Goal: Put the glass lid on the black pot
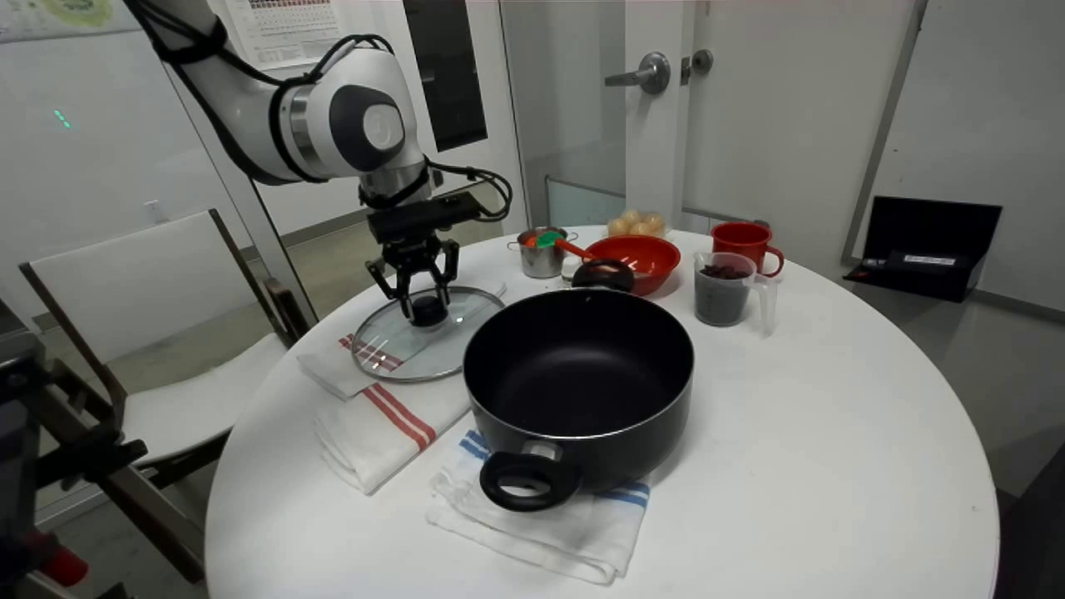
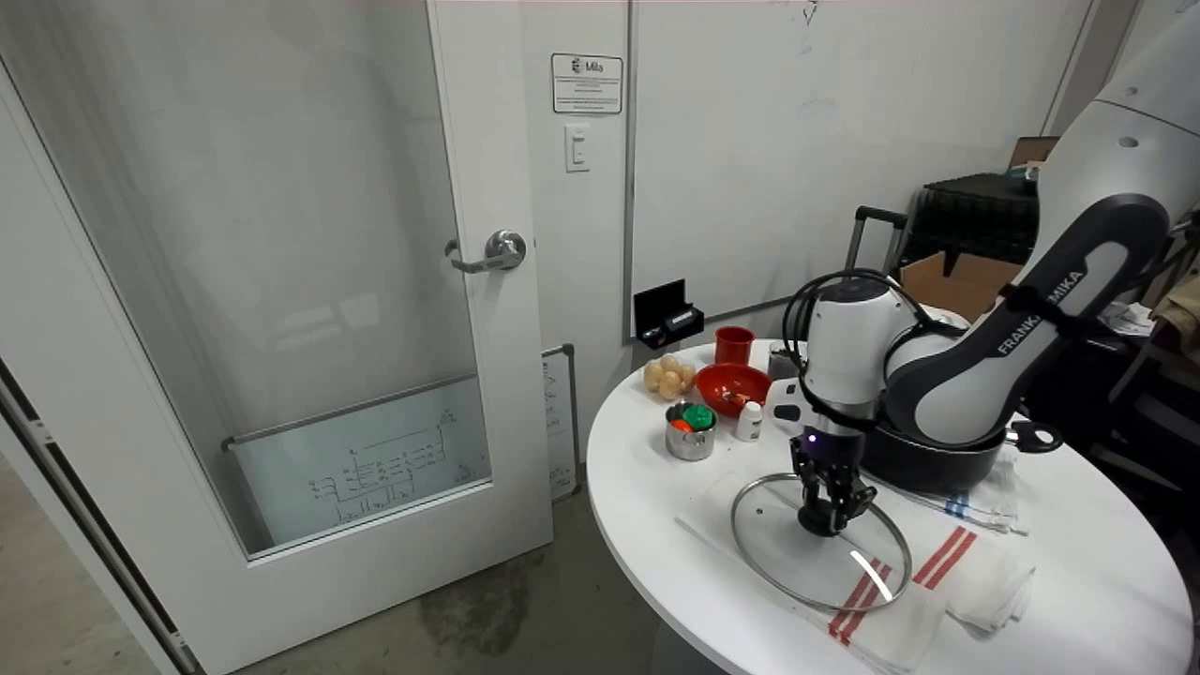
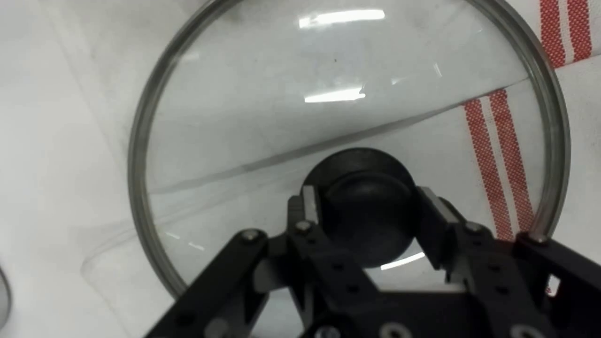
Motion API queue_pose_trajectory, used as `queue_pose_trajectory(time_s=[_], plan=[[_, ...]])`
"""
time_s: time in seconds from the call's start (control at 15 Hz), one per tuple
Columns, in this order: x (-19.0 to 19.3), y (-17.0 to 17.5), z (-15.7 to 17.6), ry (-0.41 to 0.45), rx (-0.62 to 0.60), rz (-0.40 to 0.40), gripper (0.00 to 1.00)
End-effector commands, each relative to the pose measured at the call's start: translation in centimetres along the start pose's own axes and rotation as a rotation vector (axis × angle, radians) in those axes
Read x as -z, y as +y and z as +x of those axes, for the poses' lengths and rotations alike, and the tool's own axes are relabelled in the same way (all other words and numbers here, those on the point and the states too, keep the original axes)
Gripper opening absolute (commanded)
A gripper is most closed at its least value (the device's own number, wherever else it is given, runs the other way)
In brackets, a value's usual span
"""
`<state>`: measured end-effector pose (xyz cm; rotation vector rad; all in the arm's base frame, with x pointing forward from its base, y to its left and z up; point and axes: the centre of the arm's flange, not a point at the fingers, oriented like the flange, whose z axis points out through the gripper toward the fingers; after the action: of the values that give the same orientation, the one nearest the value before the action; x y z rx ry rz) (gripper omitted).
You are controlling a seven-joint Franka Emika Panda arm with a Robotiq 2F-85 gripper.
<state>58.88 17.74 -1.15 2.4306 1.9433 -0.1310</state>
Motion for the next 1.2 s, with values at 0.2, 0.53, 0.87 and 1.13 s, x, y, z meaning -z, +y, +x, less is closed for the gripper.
queue_pose_trajectory(time_s=[0.2, 0.53, 0.87, 1.13], plan=[[3.5, 0.5, 0.4, 0.024, -0.004, -0.003, 0.25], [8.2, 1.6, 0.4, 0.029, -0.025, -0.054, 0.25], [13.2, 4.0, -1.4, 0.017, -0.098, -0.119, 0.25], [16.0, 6.4, -5.0, 0.022, -0.238, -0.154, 0.25]])
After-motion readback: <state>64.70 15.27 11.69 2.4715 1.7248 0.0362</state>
